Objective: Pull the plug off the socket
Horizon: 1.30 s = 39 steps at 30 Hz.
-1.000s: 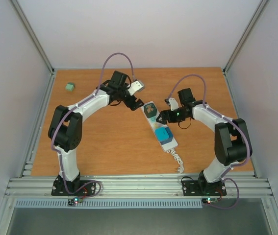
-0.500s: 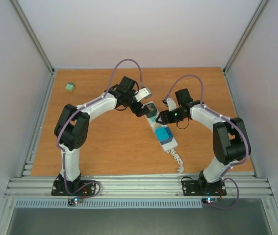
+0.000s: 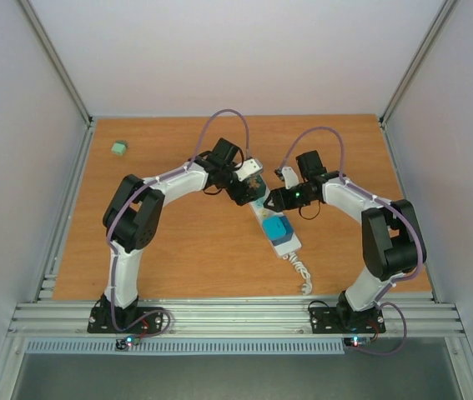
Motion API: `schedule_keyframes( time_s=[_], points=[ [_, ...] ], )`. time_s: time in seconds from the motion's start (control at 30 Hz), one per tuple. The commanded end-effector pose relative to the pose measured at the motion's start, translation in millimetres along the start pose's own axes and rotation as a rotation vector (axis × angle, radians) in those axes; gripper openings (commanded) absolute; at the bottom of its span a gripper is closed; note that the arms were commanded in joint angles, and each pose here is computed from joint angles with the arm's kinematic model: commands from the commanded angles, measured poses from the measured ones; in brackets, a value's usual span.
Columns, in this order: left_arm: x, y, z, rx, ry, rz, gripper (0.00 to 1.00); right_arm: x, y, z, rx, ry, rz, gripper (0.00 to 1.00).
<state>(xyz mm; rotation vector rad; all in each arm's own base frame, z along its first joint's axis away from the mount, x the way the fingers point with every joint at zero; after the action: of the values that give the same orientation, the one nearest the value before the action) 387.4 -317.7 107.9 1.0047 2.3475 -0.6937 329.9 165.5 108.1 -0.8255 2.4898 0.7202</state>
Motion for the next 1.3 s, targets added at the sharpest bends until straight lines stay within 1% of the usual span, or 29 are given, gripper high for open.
schedule_keyframes(
  time_s=[0.0, 0.2, 0.27, 0.4, 0.6, 0.73, 0.83, 1.1, 1.27],
  points=[
    [-15, 0, 7, 0.007, -0.061, 0.020, 0.86, 13, 0, 24, -0.003, 0.054, -0.006, 0.45],
    [-20, -5, 8, 0.051, -0.091, 0.015, 0.80, 15, -2, 28, 0.001, 0.062, -0.002, 0.42],
    [-21, -6, 8, 0.052, -0.103, 0.027, 0.75, 16, -3, 29, 0.002, 0.067, -0.001, 0.41],
    [-25, -7, 4, 0.049, -0.140, 0.040, 0.61, 18, -4, 32, 0.005, 0.078, 0.007, 0.39],
    [-33, -15, -7, 0.079, -0.184, 0.034, 0.47, 22, -6, 38, 0.009, 0.098, 0.019, 0.35],
    [-39, -26, -13, 0.162, -0.196, -0.015, 0.46, 24, -8, 41, 0.011, 0.109, 0.023, 0.35],
    [-41, -28, -16, 0.174, -0.203, -0.031, 0.44, 25, -8, 41, 0.013, 0.112, 0.025, 0.34],
    [-37, -18, -21, 0.012, -0.241, 0.071, 0.41, 27, -10, 44, 0.017, 0.119, 0.034, 0.31],
    [-34, -21, -22, 0.002, -0.246, 0.106, 0.39, 28, -11, 46, 0.018, 0.128, 0.041, 0.31]
  ],
)
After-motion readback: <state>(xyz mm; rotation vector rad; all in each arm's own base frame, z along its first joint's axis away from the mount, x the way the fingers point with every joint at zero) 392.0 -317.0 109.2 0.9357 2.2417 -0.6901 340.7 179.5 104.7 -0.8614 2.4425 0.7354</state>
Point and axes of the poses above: each gripper's point midway between its finger pads, its own z axis out along the fingers, its own y axis along the line the jaws close on, x = y × z, the point moved 4 cm from there along -z, back along the fingers, and after that the axes turned 14 degrees about -z, right-handed, at the moved point
